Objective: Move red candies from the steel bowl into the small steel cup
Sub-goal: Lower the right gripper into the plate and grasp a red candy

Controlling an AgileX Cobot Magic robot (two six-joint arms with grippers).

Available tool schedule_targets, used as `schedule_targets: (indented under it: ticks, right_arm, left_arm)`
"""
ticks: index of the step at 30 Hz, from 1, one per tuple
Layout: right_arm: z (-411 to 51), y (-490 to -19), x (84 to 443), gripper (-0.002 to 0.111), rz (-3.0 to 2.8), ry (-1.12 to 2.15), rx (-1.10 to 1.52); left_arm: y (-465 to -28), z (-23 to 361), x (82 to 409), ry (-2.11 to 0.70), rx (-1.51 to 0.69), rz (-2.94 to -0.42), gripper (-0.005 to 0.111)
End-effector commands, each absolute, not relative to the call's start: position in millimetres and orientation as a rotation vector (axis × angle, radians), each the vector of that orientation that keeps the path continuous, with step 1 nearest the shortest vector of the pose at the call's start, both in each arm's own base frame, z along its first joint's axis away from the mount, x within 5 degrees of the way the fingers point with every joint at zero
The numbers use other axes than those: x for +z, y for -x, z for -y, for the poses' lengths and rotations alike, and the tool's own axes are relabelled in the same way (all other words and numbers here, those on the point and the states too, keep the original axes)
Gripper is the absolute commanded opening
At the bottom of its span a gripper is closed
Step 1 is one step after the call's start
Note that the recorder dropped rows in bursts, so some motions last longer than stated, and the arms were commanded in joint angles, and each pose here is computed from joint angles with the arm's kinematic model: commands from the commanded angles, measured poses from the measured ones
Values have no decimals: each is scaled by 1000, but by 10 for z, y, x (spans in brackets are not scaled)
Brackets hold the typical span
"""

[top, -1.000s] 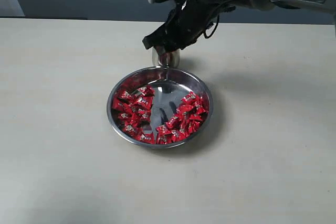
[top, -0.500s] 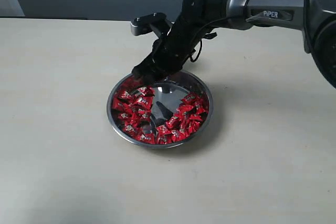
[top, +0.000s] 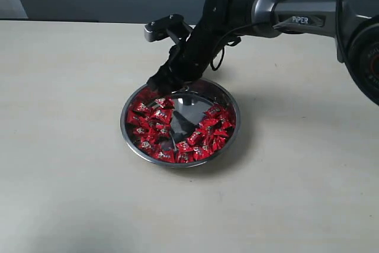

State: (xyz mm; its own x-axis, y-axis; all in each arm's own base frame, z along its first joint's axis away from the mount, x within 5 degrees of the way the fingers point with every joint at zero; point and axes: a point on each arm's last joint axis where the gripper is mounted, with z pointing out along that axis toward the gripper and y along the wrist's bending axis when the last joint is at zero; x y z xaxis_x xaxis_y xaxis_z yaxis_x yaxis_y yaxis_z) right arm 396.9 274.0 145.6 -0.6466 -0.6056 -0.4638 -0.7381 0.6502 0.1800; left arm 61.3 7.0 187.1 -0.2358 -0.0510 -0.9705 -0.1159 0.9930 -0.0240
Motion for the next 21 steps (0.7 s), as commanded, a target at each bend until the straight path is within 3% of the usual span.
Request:
schedule_targets:
  ticks: [1,9,13,21]
  right_arm:
    - [-2753,-3974,1482,38,-2481,1076,503]
    - [-2837,-3909,1486,39,-2481,1092,544]
    - [-2842,-3892,1486,57,-2508,1068,570]
    - [-2843,-3904,1488,52,-2520,1021,573]
  left_arm:
    - [-610,-67,1869,116,60,-1802,0]
    - [-610,-67,1869,116,60,-1802,0]
    - [-610,-67,1869,116,60,-1802,0]
    - [-610,-67,1869,116,60,-1802,0]
